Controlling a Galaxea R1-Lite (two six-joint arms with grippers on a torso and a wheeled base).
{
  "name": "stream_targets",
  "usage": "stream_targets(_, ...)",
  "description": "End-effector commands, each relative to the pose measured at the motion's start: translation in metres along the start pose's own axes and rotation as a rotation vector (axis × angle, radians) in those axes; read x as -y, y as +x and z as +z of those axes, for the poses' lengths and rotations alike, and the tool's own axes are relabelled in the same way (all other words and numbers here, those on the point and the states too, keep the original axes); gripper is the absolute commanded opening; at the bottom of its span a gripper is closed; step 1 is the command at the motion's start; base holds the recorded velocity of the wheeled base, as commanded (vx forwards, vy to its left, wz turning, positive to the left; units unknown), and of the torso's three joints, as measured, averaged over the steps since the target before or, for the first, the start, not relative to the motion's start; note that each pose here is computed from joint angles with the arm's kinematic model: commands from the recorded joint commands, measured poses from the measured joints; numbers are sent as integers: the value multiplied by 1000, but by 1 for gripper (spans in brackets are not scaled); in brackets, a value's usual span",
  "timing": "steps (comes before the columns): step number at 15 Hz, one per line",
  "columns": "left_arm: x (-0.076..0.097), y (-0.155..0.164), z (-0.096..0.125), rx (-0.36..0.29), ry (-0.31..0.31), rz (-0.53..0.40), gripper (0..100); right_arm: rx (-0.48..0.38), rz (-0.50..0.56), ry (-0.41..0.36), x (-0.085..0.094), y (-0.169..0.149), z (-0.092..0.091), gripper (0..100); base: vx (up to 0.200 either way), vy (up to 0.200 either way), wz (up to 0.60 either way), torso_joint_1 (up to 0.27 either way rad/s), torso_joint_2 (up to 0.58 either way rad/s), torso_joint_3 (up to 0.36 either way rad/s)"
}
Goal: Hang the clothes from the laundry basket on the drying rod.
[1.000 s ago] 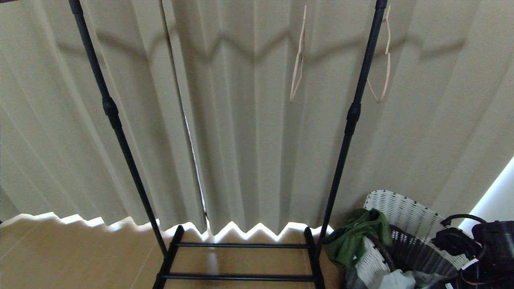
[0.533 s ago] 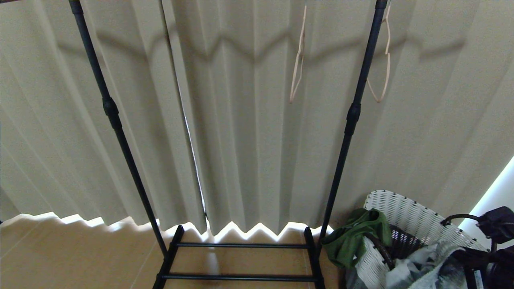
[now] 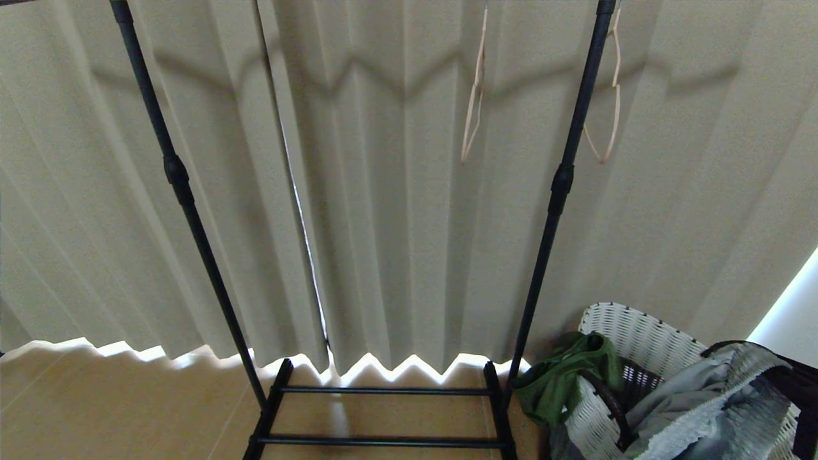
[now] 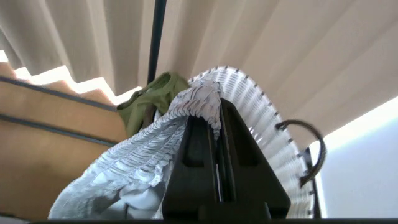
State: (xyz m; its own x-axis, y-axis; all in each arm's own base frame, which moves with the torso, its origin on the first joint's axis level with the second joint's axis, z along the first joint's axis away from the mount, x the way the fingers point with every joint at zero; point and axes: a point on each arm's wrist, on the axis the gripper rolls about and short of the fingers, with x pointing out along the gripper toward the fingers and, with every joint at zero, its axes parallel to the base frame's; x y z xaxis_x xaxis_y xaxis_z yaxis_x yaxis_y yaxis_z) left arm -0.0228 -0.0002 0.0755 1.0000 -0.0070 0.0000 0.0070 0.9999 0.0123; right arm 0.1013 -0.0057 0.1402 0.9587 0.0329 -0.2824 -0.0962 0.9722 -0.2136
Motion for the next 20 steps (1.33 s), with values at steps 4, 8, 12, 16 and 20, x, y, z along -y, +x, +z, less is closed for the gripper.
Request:
stream_targets(4,0,0,0,0,0,1,100,41,-11,-16,0,-7,2,0,0,0,0,0,0,0)
stream_targets(8,0,0,0,0,1,1,100,39,-11,-17,0,-7,2,0,-150,0,0,1,2,2)
stream_targets(12,0,0,0,-2,1,1,100,38,-9,-17,0,-7,2,0,-200,0,0,4,1,1)
stream_targets(16,0,0,0,-2,1,-1,100,38,-9,-17,0,-7,2,0,-150,0,0,-2,1,3)
stream_targets(20,0,0,0,-2,1,-1,100,35,-2,-17,-1,-6,1,0,0,0,0,0,0,0)
